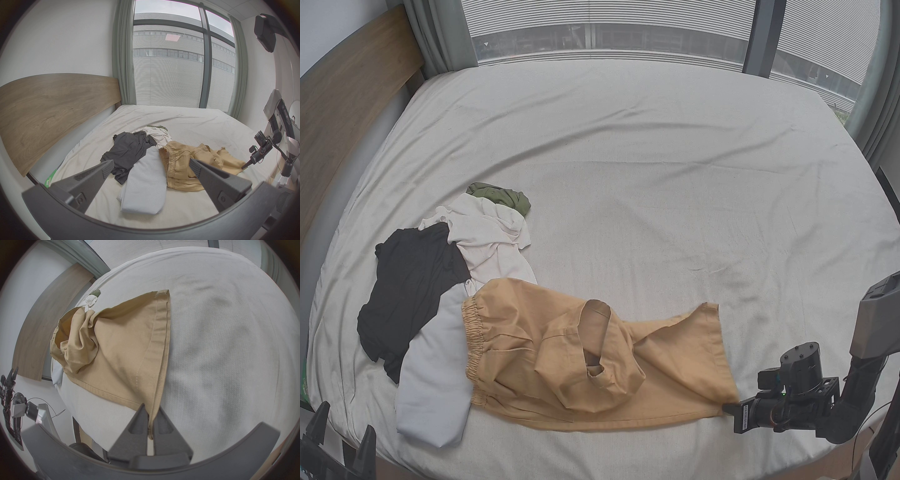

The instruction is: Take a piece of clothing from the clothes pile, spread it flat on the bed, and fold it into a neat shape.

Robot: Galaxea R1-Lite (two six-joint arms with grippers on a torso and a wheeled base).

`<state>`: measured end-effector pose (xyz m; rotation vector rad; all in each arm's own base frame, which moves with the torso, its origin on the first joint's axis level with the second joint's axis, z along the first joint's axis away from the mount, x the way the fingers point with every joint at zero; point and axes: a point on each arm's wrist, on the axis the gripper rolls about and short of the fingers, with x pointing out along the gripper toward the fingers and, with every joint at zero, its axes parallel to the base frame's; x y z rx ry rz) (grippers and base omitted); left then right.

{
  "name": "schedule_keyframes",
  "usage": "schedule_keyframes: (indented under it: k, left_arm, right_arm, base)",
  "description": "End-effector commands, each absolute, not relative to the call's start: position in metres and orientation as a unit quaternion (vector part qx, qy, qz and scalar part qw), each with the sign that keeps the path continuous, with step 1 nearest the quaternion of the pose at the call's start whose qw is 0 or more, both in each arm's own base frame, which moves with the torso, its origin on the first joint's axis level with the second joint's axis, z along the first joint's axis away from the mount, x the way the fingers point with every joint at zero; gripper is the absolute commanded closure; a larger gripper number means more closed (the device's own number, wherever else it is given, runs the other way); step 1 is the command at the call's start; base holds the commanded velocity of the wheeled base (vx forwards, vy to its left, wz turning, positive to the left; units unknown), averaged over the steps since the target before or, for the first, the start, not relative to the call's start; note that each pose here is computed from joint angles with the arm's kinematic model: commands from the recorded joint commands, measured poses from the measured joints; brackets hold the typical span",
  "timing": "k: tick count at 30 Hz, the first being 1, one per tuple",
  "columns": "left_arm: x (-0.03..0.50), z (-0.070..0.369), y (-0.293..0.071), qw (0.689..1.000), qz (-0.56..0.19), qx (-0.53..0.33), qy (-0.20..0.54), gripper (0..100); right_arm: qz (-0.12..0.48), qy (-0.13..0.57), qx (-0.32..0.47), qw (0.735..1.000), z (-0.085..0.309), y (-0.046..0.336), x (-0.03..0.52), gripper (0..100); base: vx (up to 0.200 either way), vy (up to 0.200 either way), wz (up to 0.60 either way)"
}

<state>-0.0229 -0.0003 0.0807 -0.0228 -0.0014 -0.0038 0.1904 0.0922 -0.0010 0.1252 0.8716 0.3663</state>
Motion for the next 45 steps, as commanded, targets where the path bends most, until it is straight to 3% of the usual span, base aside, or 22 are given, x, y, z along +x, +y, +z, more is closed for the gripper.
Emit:
schedule_keyframes:
  k: [1,45]
  left_arm:
    - [-0.023,0.075,0.0,1.0,-0.002,-0.012,0.0,0]
    - [-0.023,0.075,0.0,1.0,-0.002,-0.012,0.0,0]
  right_arm:
    - [0.167,0.43,0.061,0.885,-0.003,0.085,0.183,100]
    - [0.076,0.5,0.08,0.859,0.003,0.046,0.163,100]
  base:
    - [0.0,0.0,0.0]
    - [0.0,0.0,0.0]
